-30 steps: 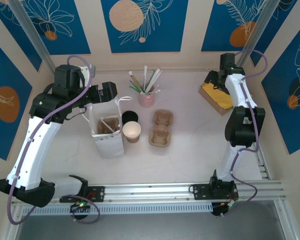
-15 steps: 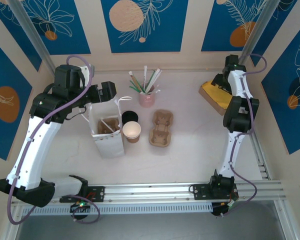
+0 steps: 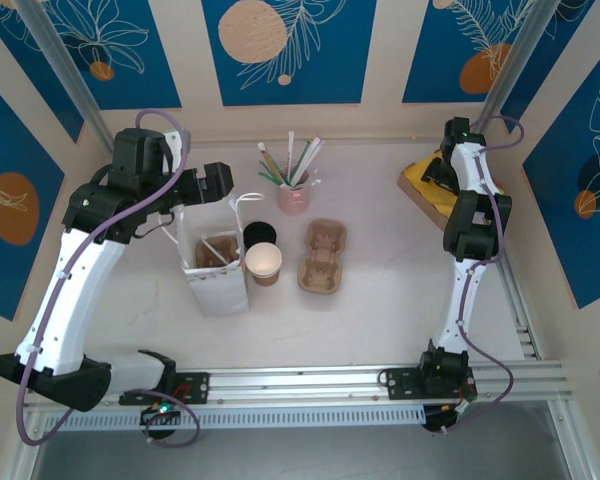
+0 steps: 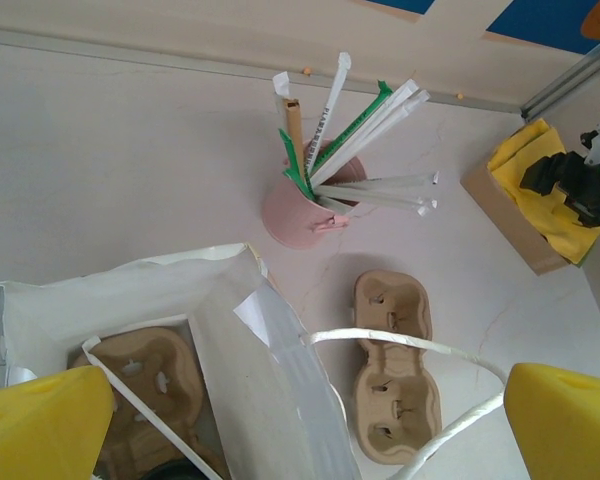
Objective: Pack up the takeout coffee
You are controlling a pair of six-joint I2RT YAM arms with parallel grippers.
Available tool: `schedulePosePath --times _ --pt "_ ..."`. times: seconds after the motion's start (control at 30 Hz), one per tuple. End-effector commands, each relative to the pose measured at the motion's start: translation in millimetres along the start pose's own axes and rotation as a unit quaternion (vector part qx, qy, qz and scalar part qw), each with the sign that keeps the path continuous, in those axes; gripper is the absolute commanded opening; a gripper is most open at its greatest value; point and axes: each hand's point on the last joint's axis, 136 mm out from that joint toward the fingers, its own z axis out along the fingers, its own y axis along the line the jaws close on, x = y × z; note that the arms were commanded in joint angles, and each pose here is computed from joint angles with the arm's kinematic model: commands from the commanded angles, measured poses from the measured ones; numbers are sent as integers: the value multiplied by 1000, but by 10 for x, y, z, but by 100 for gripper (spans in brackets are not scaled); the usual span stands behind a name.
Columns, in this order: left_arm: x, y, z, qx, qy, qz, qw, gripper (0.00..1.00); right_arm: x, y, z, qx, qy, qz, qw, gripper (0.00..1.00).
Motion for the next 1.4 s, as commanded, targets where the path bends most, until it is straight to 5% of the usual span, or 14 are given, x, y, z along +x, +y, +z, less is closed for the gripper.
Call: schedulePosePath --times 0.0,0.33,0.47,0.7,1.07,1.37 --pt "-30 -17 -37 -2 -6 13 1000 100 63 16 -1 -5 17 -7 1000 61" --pt "-2 17 -52 -7 -10 20 1000 100 -48 23 -333 -22 -10 3 1000 30" --pt "11 18 -71 -6 -10 21 1000 100 -64 6 -469 -24 -20 7 999 29" --pt "28 27 -123 -6 -14 24 1000 100 -91 -4 -747 -35 -41 15 998 0" --pt "17 207 -272 -48 -44 11 998 100 0 234 -1579 -124 -91 19 988 0" --pt "0 379 -476 -89 -78 -16 993 100 371 720 -2614 -294 -136 -15 946 0"
